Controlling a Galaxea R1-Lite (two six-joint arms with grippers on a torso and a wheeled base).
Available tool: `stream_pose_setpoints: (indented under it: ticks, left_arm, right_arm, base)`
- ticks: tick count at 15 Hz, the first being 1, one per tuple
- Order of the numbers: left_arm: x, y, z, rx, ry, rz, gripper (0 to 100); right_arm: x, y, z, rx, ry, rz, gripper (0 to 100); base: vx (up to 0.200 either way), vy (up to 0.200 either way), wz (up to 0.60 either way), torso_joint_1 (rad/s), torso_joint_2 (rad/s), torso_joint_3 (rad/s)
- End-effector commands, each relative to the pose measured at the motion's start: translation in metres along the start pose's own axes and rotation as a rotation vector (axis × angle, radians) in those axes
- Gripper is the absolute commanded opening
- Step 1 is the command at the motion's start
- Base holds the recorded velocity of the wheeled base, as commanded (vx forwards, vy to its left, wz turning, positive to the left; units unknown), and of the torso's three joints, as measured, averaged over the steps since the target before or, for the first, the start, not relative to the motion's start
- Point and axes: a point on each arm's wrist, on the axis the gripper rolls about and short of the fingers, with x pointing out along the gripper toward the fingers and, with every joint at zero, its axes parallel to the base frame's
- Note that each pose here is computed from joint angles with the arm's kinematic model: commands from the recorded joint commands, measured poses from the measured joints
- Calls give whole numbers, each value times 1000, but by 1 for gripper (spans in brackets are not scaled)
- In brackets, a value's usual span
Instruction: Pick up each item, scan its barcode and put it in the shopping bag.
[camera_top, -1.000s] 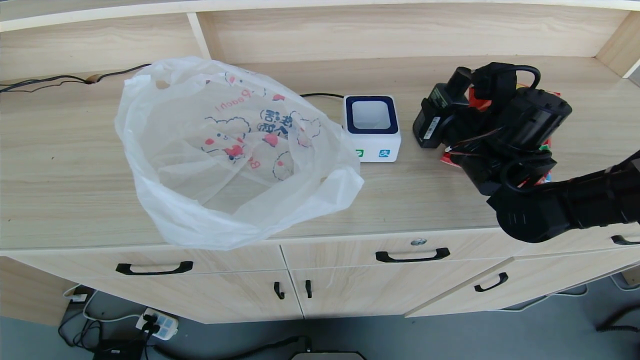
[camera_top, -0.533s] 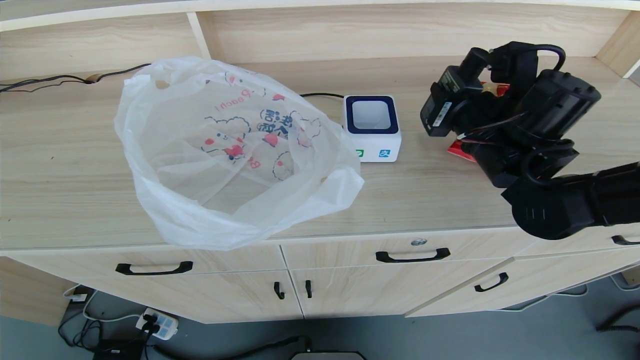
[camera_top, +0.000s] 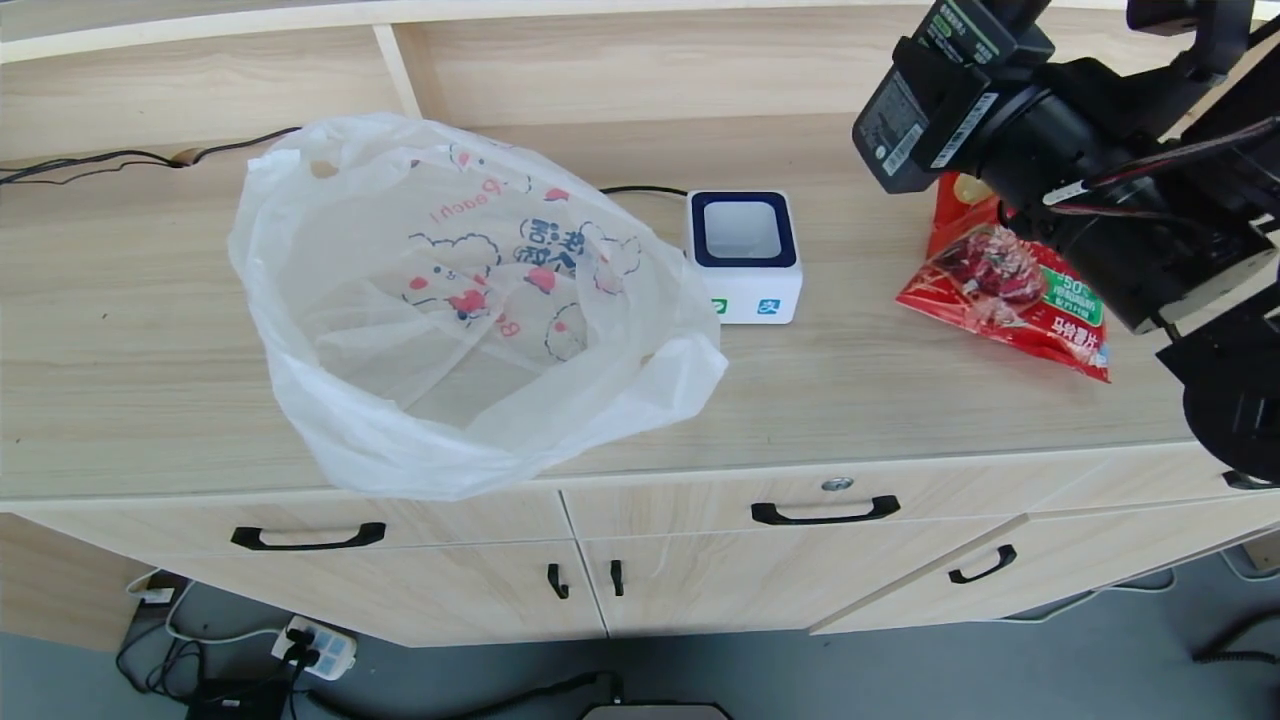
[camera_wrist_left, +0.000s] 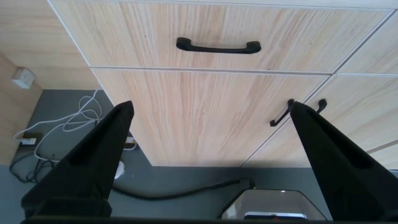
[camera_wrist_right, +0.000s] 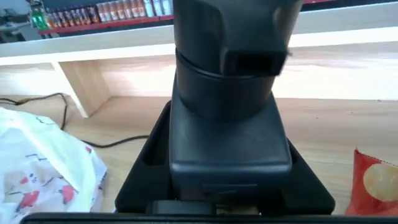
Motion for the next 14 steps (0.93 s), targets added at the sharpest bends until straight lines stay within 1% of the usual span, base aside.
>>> stream_pose_setpoints:
  ticks: [1,2,3,5,6,7,8,9,11,12,13,14]
  left_arm:
    - [0,0,0,-1,2,0,100]
    - [0,0,0,-3,2,0,100]
    - [0,0,0,-3,0,0,100]
    - [0,0,0,-3,2,0,100]
    - [0,0,0,-1,0,0,100]
    - [0,0,0,0,2,0,100]
    - [0,0,0,0,2,0,100]
    - [0,0,0,0,2,0,100]
    - [0,0,0,0,2,0,100]
    - [0,0,0,0,0,0,100]
    - [0,0,0,0,0,0,100]
    - [0,0,0,0,0,0,100]
  right_arm:
    - [-24,43,53,151,-59,154,0]
    - [-38,62,64,232,-11,227,0]
    - [-52,72,67,289,54,285,0]
    - [-72,79,63,403,131,330,0]
    - [-82,76,64,501,158,333,0]
    - [-84,76,64,531,167,333,0]
    - [-92,75,71,630,174,349,0]
    - [-96,77,73,691,188,377,0]
    - [-106,88,71,823,239,430,0]
    - [-118,102,76,962,260,524,0]
    - [-124,108,75,987,285,571,0]
    - [-136,117,67,1010,355,646,0]
  base:
    - [0,0,0,0,0,0]
    - [0,0,0,0,0,0]
    - [0,0,0,0,0,0]
    - [0,0,0,0,0,0]
    - [0,0,0,0,0,0]
    - [0,0,0,0,0,0]
    - [0,0,0,0,0,0]
    - [0,0,0,0,0,0]
    - [0,0,0,0,0,0]
    - [0,0,0,0,0,0]
    - [0,0,0,0,0,0]
    - [0,0,0,0,0,0]
